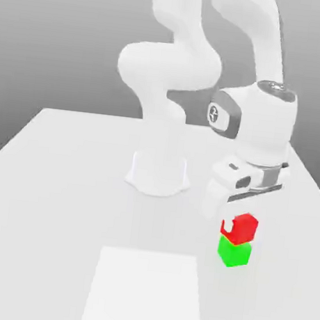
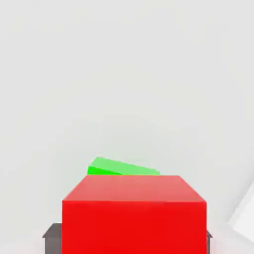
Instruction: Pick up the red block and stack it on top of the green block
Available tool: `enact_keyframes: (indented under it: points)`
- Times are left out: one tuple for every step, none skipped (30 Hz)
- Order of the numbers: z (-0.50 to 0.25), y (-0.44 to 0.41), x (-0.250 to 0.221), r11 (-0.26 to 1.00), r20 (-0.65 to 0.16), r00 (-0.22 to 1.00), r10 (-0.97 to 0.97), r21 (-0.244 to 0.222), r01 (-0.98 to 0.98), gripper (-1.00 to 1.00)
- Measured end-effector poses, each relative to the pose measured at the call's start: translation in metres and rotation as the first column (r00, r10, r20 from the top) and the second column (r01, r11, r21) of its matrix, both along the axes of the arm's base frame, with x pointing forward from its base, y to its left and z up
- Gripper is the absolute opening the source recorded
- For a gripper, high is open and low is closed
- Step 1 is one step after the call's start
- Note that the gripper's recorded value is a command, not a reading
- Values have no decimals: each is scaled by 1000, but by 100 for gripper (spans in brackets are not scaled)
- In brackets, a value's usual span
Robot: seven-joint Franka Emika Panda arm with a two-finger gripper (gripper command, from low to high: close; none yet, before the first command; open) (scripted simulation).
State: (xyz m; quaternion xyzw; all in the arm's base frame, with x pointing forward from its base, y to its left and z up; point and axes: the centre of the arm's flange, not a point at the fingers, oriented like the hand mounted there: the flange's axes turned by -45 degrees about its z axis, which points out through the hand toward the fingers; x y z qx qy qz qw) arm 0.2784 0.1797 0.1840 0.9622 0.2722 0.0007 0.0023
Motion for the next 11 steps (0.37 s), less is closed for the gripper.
enact_keyframes:
  points:
    - [0,-2,1,1000,0,1000,-6,0,6,100]
    - [0,-3,2,1000,0,1000,-11,0,11,100]
    - [0,-5,3,1000,0,1000,-17,0,17,100]
    - [0,-6,4,1000,0,1000,-22,0,22,100]
    - [-4,-6,3,1000,-1,1000,-20,2,20,100]
    - [-2,-4,2,1000,-1,1000,-14,1,14,100]
    - [3,-2,2,1000,1,1000,-7,-1,7,100]
    - [9,2,1,1000,2,1000,6,-3,-6,100]
    - [15,2,1,1000,3,1000,7,-5,-7,100]
    - [22,2,1,1000,4,1000,7,-7,-7,100]
    - [28,2,2,1000,4,1000,7,-7,-7,100]
